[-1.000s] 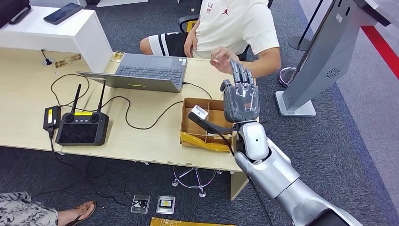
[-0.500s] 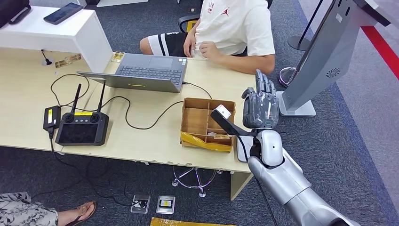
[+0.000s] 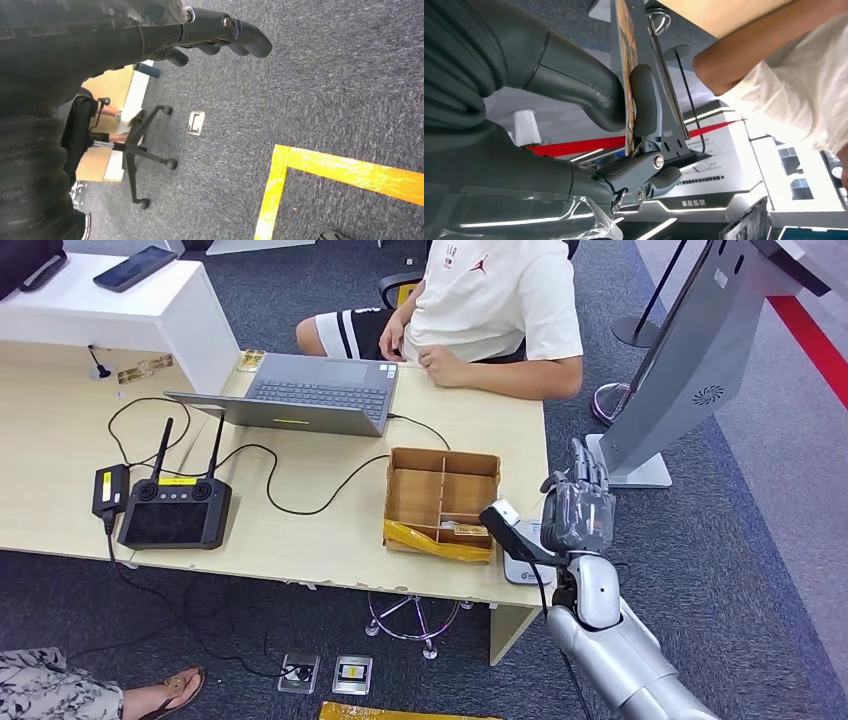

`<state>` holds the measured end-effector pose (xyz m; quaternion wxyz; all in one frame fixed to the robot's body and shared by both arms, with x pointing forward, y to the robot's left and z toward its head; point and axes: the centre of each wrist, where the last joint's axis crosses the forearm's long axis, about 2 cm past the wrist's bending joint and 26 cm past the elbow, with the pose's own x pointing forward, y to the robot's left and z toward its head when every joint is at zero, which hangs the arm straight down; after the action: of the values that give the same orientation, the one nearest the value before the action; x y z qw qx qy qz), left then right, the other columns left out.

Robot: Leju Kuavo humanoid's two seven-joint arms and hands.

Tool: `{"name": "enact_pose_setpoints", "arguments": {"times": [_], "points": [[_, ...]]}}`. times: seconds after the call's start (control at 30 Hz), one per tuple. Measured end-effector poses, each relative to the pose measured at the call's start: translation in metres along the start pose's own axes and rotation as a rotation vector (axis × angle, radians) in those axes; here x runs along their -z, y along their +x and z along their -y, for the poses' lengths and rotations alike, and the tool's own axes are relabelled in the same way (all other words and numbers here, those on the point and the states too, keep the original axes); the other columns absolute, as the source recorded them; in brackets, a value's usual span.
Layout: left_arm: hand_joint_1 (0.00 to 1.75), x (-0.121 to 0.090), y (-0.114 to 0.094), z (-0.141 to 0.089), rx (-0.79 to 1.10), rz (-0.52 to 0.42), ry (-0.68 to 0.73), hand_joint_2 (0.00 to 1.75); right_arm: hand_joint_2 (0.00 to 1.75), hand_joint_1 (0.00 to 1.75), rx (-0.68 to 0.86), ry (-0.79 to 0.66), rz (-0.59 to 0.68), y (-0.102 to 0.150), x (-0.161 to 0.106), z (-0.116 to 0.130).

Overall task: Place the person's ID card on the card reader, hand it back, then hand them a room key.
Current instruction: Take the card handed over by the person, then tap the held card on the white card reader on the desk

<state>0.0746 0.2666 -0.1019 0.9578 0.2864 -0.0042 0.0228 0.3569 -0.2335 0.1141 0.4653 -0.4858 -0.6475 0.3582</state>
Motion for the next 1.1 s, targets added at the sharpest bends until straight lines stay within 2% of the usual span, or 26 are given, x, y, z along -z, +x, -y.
{"name": "enact_pose_setpoints", "arguments": {"times": [0.33,0.7,1.1], "points": [[0.0,0.0,0.0,0.0,0.0,0.0,0.001,1.75,1.75,1.75,-0.013,0.078,0.025,0.003,-0.023,-0.017],[0.0,0.0,0.001,-0.001,-0.02,-0.015,0.001,1.75,1.75,1.75,0.039,0.127,0.02,0.016,-0.033,-0.028],[0.0,0.0,0.0,0.0,-0.033,-0.008,0.002,1.75,1.75,1.75,0.023,0.193,-0.063,0.008,-0.045,-0.04]]}}
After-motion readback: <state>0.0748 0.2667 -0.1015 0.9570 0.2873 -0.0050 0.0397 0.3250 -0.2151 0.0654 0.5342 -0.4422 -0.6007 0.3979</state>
